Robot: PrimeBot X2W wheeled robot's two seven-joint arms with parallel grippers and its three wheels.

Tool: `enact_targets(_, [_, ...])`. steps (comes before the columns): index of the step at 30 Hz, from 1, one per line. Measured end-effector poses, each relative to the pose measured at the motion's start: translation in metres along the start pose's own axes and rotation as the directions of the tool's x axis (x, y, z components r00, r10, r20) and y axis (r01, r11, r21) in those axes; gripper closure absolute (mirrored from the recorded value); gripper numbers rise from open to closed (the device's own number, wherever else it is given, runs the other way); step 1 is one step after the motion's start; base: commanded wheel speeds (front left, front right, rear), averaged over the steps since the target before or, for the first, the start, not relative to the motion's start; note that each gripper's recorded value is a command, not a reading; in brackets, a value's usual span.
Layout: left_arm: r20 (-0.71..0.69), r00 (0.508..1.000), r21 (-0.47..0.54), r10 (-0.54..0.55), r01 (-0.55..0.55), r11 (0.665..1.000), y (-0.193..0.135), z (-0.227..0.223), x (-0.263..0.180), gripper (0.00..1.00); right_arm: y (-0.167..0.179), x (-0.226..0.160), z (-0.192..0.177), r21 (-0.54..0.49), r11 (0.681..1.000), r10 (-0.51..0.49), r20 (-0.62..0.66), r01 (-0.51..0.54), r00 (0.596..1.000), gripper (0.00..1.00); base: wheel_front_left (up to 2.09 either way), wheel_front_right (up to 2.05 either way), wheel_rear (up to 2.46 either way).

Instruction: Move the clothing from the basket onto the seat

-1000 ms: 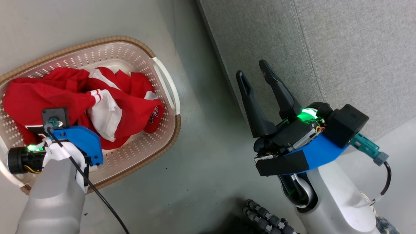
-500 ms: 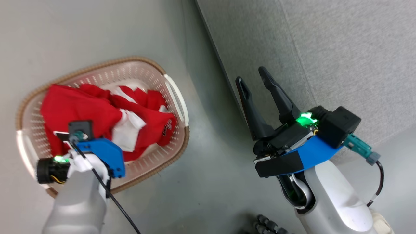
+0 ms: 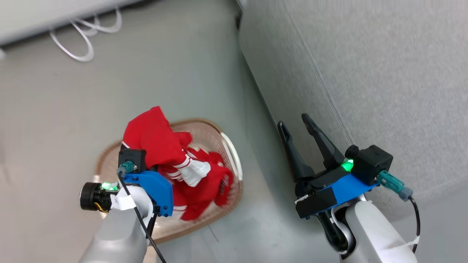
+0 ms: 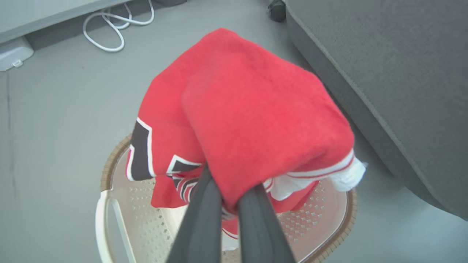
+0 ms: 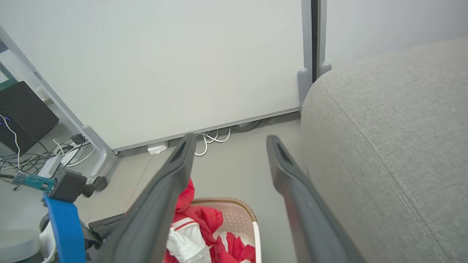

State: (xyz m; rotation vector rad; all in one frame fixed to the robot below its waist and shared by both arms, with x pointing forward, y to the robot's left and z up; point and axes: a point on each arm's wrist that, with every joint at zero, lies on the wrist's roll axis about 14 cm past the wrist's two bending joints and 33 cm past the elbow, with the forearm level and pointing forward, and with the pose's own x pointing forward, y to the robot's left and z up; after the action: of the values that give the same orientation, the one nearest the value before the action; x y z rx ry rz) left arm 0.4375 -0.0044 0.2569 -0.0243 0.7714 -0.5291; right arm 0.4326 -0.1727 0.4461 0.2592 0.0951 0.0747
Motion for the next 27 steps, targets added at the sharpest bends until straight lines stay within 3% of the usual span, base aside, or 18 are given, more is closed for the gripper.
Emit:
enact_targets(12, [0.286,0.955,0.058,-0.076,0.062,0.996,-0.031,0.093,-0.074,1.0,0.032,-0.029,0.015,-0.016,0.997,0.069,0.034,-0.069,0.997,0.0,0.0,0.0,0.0])
enact_targets(27, [0.582,0.789,0.17,-0.195,0.117,0.979,-0.094,0.198,-0.162,1.0,0.056,-0.06,0.025,-0.05,0.991,0.124,0.03,-0.122,0.992,0.0,0.0,0.0,0.0])
